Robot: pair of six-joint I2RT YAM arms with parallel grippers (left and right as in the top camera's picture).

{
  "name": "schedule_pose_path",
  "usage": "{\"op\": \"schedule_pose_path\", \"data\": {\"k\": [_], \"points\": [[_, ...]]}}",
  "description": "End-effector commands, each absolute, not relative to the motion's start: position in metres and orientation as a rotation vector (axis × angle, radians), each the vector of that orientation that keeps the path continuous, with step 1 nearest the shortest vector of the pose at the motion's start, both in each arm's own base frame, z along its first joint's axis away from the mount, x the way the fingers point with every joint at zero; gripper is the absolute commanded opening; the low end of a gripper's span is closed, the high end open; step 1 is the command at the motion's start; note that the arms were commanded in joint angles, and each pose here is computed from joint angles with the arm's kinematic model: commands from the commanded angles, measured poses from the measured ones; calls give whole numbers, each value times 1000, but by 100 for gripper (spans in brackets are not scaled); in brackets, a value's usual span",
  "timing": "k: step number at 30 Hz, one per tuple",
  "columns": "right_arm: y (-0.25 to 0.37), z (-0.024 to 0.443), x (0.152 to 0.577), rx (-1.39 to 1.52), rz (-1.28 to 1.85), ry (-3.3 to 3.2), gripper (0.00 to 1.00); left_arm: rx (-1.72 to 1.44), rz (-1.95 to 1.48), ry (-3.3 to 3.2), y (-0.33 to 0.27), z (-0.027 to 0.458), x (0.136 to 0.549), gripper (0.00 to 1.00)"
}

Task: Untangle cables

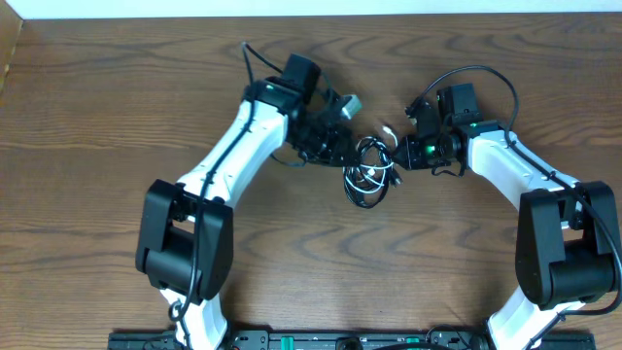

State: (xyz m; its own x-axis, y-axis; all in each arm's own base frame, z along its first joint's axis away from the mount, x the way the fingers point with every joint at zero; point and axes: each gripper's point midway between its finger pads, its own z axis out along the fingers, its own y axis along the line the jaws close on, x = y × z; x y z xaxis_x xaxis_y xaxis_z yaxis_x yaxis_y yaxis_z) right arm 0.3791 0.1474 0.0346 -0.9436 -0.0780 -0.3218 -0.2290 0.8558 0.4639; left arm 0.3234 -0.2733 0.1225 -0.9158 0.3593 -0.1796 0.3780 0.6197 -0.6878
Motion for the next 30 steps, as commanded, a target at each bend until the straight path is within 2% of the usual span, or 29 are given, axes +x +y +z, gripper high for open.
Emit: {"op": "schedule_pose_path", "data": {"k": [1,8,9,11,12,20,26,30], "points": [[158,35,372,-261,835,2735,8,653,-999,2879,-272,98,319,7],[146,33,375,-221,815,2740,7,593,-685,2926,-263,77,328,8],[145,33,376,-215,814,2741,8,569,-636,2934,-259,74,331,17],[142,33,377,-202,812,2742,10,513,-545,2945,-251,71,336,48],[140,33,377,-198,810,2742,12,500,-528,2939,-250,71,339,57],[135,33,379,-135,806,2752,13,460,-491,2801,-257,77,372,58],[134,32,379,-114,804,2757,22,439,-408,2729,-256,72,393,58],[134,31,378,-100,800,2767,24,447,-410,2732,-262,57,398,58]]}}
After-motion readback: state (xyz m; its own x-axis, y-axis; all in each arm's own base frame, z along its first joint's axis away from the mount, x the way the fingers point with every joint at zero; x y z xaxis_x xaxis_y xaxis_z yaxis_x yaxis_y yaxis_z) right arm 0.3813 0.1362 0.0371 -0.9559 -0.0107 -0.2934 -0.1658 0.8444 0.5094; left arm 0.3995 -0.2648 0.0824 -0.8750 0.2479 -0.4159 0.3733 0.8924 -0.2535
